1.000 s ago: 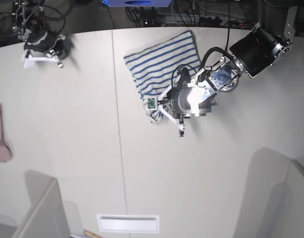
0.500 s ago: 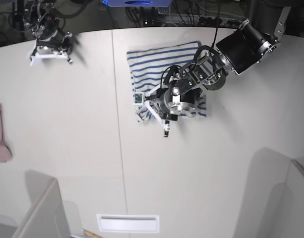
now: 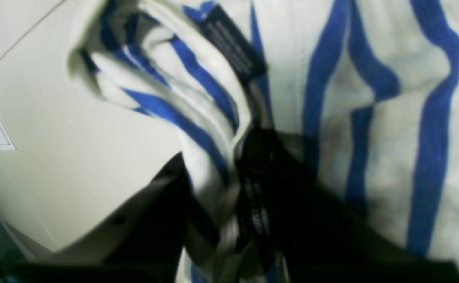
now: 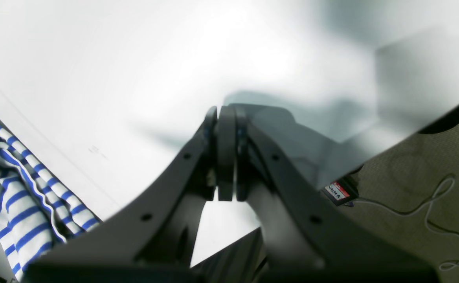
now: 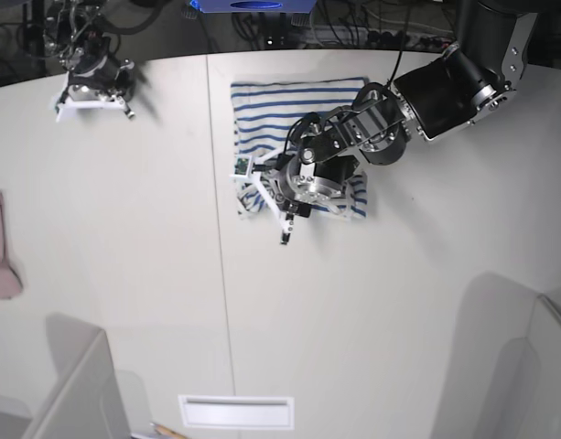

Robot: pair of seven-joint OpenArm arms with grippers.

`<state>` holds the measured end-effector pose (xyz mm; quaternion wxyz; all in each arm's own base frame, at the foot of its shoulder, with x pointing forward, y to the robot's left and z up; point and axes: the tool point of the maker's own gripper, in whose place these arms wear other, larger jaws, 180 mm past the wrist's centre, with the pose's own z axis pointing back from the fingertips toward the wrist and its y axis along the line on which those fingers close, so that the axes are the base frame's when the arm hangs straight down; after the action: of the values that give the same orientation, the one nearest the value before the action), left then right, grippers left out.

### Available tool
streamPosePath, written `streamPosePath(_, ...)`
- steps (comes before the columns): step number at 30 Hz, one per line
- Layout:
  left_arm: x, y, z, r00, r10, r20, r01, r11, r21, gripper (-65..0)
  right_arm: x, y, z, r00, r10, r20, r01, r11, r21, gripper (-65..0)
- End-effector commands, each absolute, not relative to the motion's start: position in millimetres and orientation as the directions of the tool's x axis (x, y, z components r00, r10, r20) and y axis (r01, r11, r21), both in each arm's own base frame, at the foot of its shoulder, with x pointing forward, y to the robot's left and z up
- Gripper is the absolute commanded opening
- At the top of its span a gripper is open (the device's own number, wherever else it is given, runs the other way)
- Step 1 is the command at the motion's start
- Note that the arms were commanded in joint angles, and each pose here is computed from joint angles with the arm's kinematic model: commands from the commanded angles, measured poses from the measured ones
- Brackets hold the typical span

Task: Fold the T-shirt properly
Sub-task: 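Press and smooth the folded shirt with the left gripper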

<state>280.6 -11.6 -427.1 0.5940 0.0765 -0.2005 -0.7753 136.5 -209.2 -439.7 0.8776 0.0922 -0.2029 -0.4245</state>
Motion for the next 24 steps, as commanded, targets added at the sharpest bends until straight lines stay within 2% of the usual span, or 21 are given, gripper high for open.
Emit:
streamPosePath(1,274.3,-19.8,-425.8,-0.301,-0.94,0.16,0.899,-0.224,0.375,-65.0,135.1,-211.9,-437.6,0.557,-0.781,0.282,0.71,0.624,0.327,-65.0)
streamPosePath(23,286.6,-32.7,-399.2,-0.339,-0.924,0.179,0.866,-0.232,0.444,-65.0,156.3,-206.3,-408.9,0.552,-0.76,0.344,0.656,0.65,0.384,-65.0)
streamPosePath(24,286.6,-32.7,-399.2,-0.339,-0.924,0.179,0.866,-0.232,0.444,-63.0,156.3,-206.3,-408.9,0.552,-0.76,0.344,0.656,0.65,0.384,-65.0)
